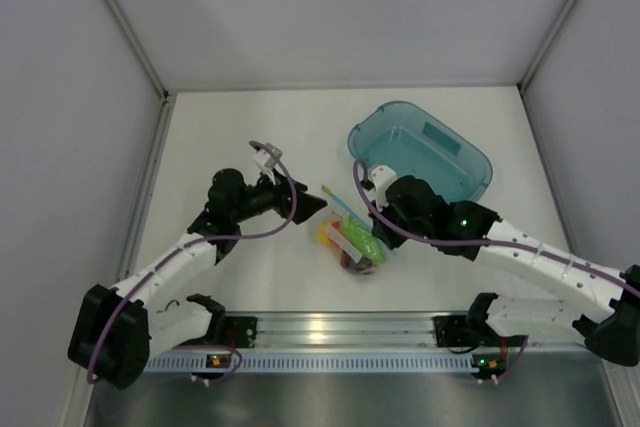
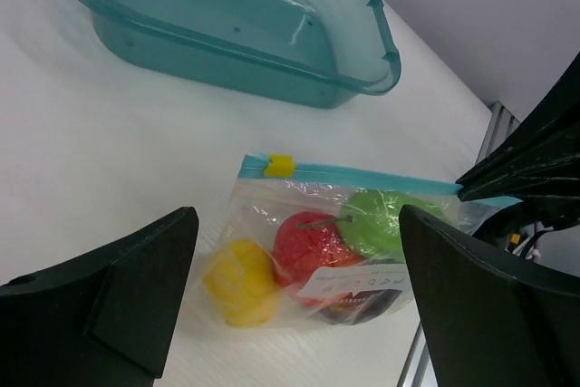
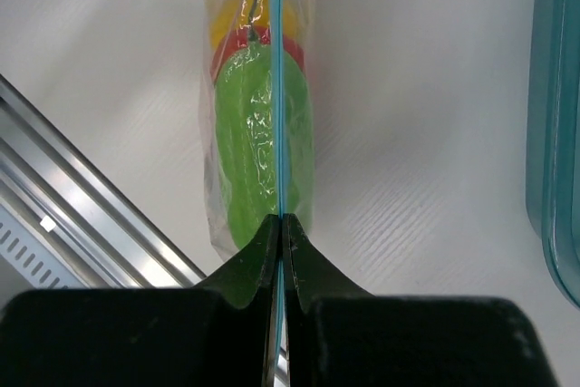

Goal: Open the zip-top bag and remove the fake food

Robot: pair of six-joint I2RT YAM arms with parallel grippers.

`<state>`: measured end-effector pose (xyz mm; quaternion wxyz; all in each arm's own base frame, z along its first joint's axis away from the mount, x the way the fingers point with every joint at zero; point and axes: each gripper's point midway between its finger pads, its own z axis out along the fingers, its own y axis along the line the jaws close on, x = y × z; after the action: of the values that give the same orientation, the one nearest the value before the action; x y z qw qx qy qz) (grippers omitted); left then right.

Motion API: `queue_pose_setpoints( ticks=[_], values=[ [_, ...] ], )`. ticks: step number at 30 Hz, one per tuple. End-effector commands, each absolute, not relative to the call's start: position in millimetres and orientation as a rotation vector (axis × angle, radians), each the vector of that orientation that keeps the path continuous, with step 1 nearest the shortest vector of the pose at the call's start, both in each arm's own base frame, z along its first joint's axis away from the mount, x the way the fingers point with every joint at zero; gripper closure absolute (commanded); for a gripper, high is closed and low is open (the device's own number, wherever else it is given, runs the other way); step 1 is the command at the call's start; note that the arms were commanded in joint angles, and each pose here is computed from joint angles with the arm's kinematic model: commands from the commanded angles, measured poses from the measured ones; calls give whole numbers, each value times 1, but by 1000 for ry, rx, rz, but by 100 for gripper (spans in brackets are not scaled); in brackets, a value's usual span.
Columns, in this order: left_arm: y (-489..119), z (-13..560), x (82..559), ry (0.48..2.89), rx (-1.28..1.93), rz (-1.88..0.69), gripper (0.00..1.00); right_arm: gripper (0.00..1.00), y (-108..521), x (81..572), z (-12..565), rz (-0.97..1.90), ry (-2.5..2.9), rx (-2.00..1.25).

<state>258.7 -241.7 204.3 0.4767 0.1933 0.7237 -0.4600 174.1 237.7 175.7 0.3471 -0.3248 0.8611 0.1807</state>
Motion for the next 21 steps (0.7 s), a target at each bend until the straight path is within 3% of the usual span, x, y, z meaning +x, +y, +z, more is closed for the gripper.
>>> queue_pose_setpoints(
  ticks=[1,16,21],
  values=[
    [-255,223,262,1593,659,-1116,1,100,247,172,201,528,2143,-872],
    [-280,198,253,1510,881,-1216,4,100,235,163,203,549,2085,-897],
    [-298,194,250,1499,939,-1244,9,100,230,166,197,514,2095,-871]
  ],
)
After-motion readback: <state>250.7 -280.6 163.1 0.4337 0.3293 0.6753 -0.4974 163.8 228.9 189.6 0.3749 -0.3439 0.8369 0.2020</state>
